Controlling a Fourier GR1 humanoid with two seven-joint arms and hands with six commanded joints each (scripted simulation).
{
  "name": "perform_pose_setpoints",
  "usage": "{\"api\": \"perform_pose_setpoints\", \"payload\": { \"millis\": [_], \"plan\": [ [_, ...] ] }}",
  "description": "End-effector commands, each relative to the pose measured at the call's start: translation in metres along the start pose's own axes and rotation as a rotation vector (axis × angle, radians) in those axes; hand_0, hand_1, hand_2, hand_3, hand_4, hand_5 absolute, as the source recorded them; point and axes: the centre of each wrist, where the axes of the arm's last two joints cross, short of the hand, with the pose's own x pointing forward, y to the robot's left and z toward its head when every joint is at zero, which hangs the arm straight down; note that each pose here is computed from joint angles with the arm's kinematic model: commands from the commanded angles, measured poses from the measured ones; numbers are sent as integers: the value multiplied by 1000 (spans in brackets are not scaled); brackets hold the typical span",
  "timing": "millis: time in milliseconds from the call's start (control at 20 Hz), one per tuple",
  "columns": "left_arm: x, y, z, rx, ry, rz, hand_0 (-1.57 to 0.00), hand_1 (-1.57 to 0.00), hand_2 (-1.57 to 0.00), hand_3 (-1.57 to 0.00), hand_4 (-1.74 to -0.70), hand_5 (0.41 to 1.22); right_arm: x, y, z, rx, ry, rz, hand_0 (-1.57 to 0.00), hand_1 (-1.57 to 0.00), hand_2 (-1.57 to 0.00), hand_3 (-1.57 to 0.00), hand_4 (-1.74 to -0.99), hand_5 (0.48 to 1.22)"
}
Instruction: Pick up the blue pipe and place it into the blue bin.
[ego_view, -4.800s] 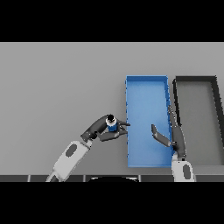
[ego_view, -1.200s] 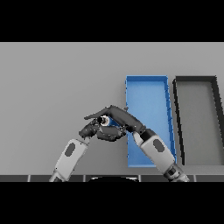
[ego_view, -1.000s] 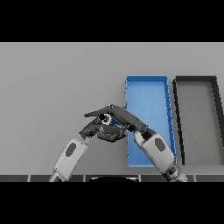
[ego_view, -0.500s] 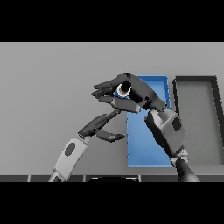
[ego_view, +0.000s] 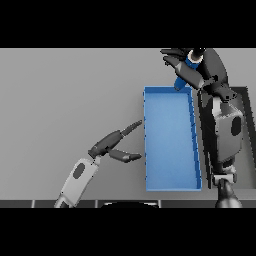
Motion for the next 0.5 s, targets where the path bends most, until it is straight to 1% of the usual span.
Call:
{"api": "perform_pose_setpoints", "payload": {
  "millis": [0,150,250,350,450],
  "plan": [
    [1,2,2,0,-3,-4,1,1,1,1,-874,413,-8,-13,7,-35,28,-14,-1571,-1571,-1571,-1571,-1741,1221],
    [2,-2,-1,-6,3,-2,1,1,1,1,-867,419,-39,-26,30,-106,119,-38,-1571,-1571,-1571,-1571,-1741,1221],
    [3,2,2,-4,-5,-2,1,1,1,1,-866,420,-61,-27,48,-131,186,-37,-1571,-1571,-1571,-1571,-1741,1221],
    [2,-6,1,-12,3,16,1,1,1,1,-875,422,-78,-27,66,-160,244,-42,-1571,-1571,-1571,-1571,-1741,1221],
    [-1,-2,4,-2,8,17,1,1,1,1,-878,423,-98,-28,81,-211,320,-66,-1571,-1571,-1571,-1571,-1741,1221]
  ]
}}
